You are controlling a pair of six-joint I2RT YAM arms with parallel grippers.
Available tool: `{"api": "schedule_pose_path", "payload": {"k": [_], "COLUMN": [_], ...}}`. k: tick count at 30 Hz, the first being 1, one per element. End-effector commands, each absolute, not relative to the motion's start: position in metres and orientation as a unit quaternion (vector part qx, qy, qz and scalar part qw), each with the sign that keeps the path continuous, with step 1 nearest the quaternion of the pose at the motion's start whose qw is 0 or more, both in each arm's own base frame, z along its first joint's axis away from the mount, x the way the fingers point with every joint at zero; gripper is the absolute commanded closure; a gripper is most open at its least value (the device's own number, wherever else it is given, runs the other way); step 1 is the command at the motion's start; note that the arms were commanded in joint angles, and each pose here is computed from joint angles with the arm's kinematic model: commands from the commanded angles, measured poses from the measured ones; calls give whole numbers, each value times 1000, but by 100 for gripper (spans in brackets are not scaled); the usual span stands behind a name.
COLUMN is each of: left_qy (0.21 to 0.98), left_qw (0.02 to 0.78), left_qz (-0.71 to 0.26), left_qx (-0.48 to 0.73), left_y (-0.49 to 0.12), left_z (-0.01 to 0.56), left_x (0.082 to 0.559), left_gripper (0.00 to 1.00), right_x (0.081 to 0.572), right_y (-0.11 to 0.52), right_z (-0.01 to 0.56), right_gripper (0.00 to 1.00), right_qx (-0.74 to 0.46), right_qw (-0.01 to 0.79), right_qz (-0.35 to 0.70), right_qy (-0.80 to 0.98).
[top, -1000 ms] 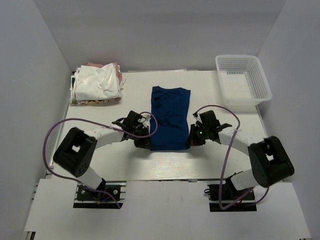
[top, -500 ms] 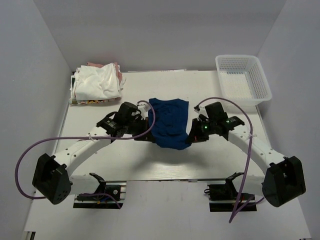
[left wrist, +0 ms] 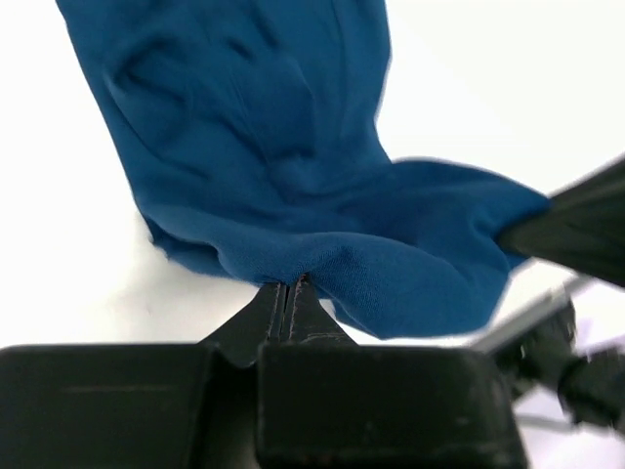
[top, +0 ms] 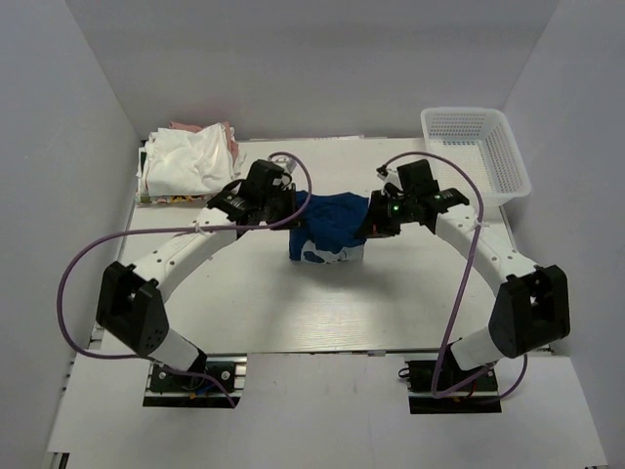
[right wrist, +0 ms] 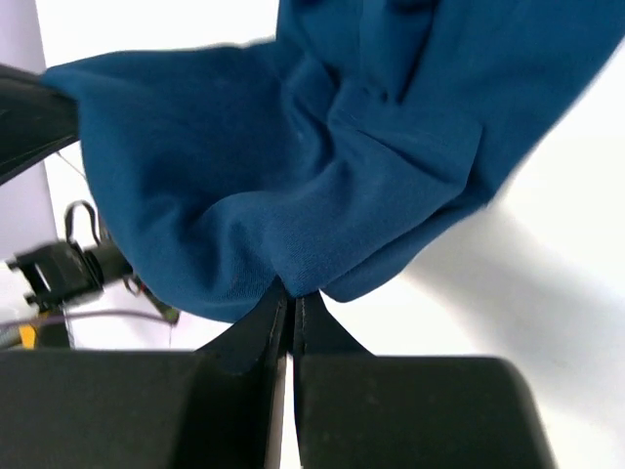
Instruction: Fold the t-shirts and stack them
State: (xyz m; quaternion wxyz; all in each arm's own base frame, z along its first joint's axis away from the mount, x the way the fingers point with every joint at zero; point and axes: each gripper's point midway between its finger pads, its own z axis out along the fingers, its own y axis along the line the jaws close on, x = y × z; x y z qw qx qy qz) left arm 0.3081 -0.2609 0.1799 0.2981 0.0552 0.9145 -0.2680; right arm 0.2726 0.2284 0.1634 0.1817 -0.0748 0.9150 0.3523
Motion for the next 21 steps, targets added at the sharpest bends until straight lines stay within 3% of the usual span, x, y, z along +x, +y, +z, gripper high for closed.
{"api": "schedule_pose_path", "payload": {"k": [1, 8, 21], "left_qy": [912, 906, 919], "left_qw": [335, 354, 323], "left_qz": [-234, -230, -226], "left_qx": [38, 31, 15], "left_y": [-255, -257, -254], "left_z": [194, 204, 156], "left_x": [341, 388, 458], "left_gripper": [100, 100, 100], "right_x": [296, 336, 415], "right_y": [225, 211, 208], "right_z": [177, 179, 160], "right_gripper": [100, 100, 100], "right_qx": [-68, -27, -8], "right_qw": [203, 212, 227], "right_qz": [352, 356, 370], "right_qy": [911, 910, 901]}}
